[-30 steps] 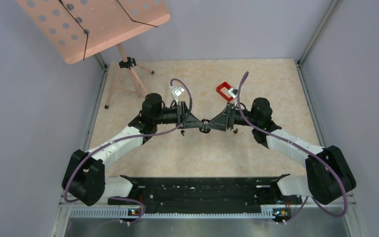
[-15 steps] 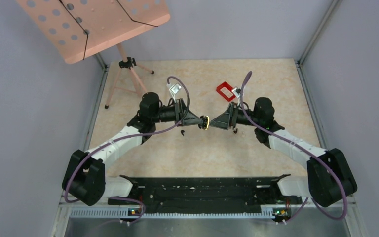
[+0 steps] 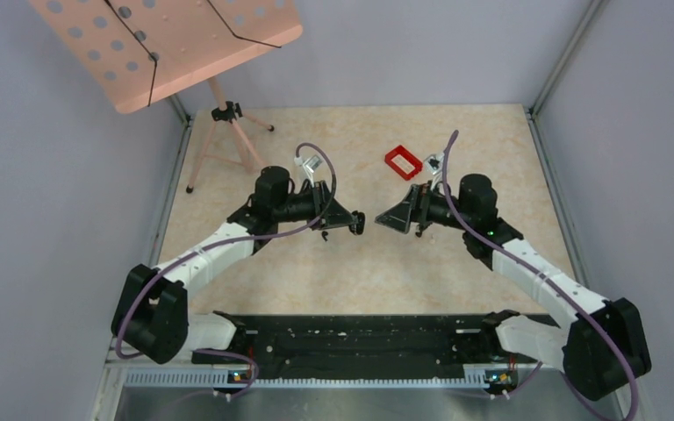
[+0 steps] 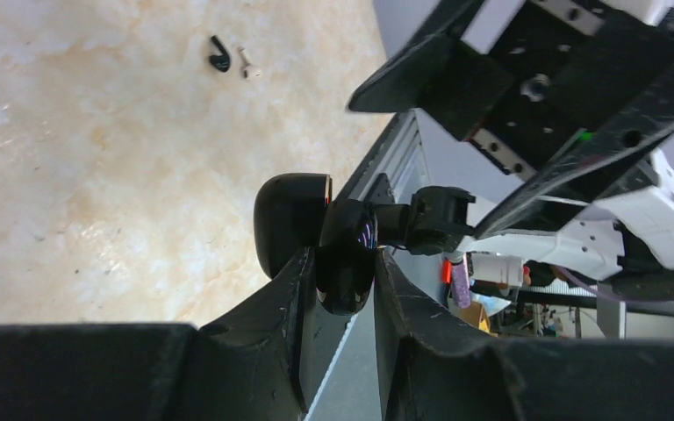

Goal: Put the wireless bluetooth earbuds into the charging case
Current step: Open the charging case, then pick up the earbud from the center of the board.

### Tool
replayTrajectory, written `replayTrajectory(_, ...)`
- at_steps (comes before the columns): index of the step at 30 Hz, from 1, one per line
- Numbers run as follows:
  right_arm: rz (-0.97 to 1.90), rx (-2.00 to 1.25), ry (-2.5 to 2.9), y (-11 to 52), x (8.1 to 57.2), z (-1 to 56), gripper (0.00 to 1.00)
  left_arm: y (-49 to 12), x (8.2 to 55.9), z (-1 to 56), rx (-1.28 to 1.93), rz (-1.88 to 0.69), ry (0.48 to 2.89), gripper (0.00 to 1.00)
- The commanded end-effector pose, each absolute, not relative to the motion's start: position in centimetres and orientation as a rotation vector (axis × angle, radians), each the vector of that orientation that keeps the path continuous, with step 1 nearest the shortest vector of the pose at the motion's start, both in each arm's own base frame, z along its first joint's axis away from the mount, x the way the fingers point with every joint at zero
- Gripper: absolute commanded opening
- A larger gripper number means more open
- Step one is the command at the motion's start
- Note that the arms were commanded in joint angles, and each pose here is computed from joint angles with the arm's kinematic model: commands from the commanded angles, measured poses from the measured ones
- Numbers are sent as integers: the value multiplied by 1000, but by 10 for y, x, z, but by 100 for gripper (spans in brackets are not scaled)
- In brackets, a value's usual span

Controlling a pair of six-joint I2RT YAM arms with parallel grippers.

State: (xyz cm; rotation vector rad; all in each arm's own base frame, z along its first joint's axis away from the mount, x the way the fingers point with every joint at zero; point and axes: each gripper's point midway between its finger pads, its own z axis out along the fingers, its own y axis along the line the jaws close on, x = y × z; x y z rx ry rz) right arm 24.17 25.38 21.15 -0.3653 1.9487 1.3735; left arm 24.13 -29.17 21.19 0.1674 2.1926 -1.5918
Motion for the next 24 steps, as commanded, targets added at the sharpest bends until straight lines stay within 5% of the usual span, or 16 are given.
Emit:
replayTrajectory(1, 1006, -215, 2011, 216, 269, 212, 98, -288, 259, 210, 129, -1472, 2206, 0)
replayTrajectory(5, 652, 30, 2148, 165, 284, 171, 92, -286, 263, 200, 90, -1436, 2243, 0)
replayTrajectory(8, 465, 169, 2223, 136, 286, 138, 51, -287, 264, 194, 74, -1432, 2264, 0)
replayTrajectory(10, 381, 279, 2273, 124, 287, 118, 43, -287, 264, 192, 73, -1434, 2269, 0)
replayTrajectory(24, 236, 278, 2458, 148, 305, 56, 47, -285, 265, 191, 72, -1413, 2266, 0)
